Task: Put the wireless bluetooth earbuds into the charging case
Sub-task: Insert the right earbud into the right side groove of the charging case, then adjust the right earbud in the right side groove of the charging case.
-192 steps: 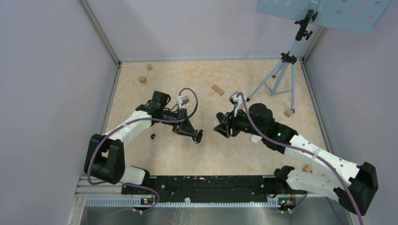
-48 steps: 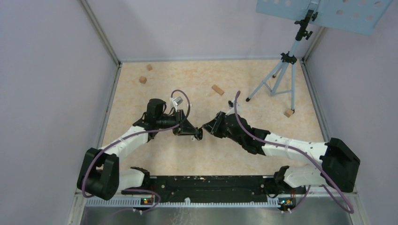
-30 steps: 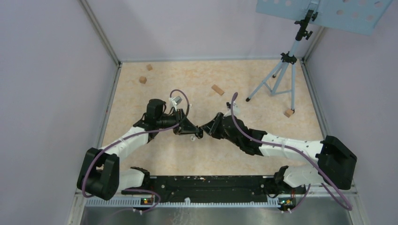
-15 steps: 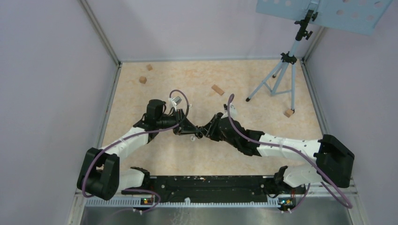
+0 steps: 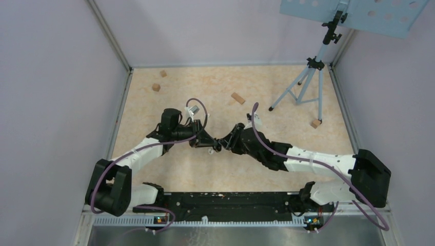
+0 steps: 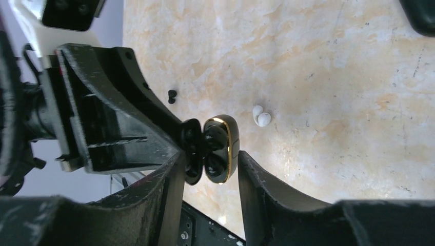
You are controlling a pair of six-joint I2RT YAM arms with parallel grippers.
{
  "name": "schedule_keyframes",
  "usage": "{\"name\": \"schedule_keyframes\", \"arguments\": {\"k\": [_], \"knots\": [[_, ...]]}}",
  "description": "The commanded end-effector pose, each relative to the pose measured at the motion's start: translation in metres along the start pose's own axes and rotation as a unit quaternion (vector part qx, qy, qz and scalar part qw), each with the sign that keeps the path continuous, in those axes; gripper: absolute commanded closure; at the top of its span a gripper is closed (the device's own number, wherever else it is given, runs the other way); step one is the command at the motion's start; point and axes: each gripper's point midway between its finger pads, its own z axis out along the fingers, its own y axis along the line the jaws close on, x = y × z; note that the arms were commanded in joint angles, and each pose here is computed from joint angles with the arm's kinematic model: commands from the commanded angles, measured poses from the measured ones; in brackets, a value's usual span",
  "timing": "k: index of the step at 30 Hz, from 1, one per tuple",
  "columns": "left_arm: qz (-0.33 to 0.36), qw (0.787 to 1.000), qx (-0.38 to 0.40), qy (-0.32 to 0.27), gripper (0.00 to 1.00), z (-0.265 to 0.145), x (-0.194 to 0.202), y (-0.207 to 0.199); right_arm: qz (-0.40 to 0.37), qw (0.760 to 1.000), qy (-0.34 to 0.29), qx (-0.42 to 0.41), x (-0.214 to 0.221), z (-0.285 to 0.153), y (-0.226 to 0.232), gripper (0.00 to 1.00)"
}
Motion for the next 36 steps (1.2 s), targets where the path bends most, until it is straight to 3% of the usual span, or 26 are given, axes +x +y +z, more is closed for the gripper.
{"name": "schedule_keyframes", "arguments": {"k": [1, 7, 10, 14, 15, 20, 36], "knots": [[0.030, 1.000, 0.007, 0.003, 1.00, 0.001, -0.008, -0.007, 0.007, 0.998, -0.048, -0.041, -0.029, -0.019, 0.030, 0.58], [0.027, 1.000, 0.010, 0.013, 1.00, 0.002, -0.007, -0.006, -0.001, 0.996, -0.076, -0.036, -0.043, -0.028, 0.026, 0.59], [0.030, 0.999, 0.014, 0.018, 1.00, 0.002, -0.008, -0.009, -0.002, 0.996, -0.080, -0.029, -0.045, -0.027, 0.017, 0.72], [0.024, 0.999, 0.010, 0.036, 1.00, 0.003, -0.006, -0.007, 0.007, 0.998, -0.067, -0.016, -0.045, -0.019, -0.001, 0.98], [0.024, 0.999, 0.008, 0.038, 1.00, 0.003, -0.005, -0.007, 0.008, 0.998, -0.064, -0.010, -0.045, -0.018, -0.006, 1.00], [0.025, 0.999, 0.008, 0.037, 1.00, 0.002, -0.006, -0.008, 0.005, 0.999, -0.050, 0.001, -0.040, -0.013, -0.017, 1.00], [0.025, 0.999, 0.005, 0.034, 1.00, 0.001, -0.006, -0.009, -0.020, 0.998, 0.006, -0.052, -0.018, 0.006, 0.008, 1.00]]}}
